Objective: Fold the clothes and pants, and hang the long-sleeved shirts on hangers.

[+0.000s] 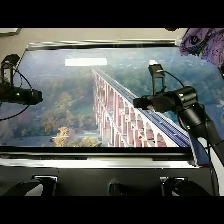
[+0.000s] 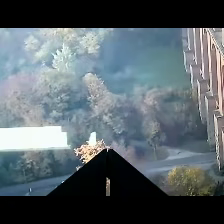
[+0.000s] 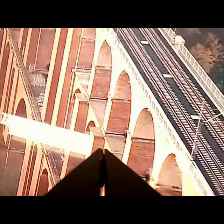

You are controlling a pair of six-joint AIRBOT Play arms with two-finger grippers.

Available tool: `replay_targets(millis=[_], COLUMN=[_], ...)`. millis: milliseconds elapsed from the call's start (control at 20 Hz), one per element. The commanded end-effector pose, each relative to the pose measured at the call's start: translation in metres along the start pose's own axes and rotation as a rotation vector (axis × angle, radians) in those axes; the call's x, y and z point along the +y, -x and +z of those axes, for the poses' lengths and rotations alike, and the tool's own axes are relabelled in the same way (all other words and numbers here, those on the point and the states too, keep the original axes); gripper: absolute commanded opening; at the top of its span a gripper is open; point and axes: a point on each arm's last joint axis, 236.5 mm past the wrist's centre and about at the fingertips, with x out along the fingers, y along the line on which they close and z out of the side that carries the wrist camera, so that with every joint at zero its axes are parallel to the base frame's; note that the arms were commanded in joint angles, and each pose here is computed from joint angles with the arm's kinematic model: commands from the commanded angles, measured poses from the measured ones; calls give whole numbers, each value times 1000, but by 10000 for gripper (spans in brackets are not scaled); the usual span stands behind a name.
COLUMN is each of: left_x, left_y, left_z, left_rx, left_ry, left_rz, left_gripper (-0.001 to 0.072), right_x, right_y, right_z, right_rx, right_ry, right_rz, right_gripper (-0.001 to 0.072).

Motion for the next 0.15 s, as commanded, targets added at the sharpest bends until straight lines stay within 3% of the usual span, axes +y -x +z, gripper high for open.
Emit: replay_targets(millis=[0, 100], left_x=[0, 0], left_y=[0, 0], left_z=[0, 0], left_rx=[0, 0], left_ry=[-2, -2], left_rz=[2, 2], left_gripper=[21, 21], right_x=[1, 1], right_y=[0, 0], right_z=[1, 1], right_rx=[-3, -4], right_ry=[2, 2], right_rz=[1, 1], right_gripper=[34, 34])
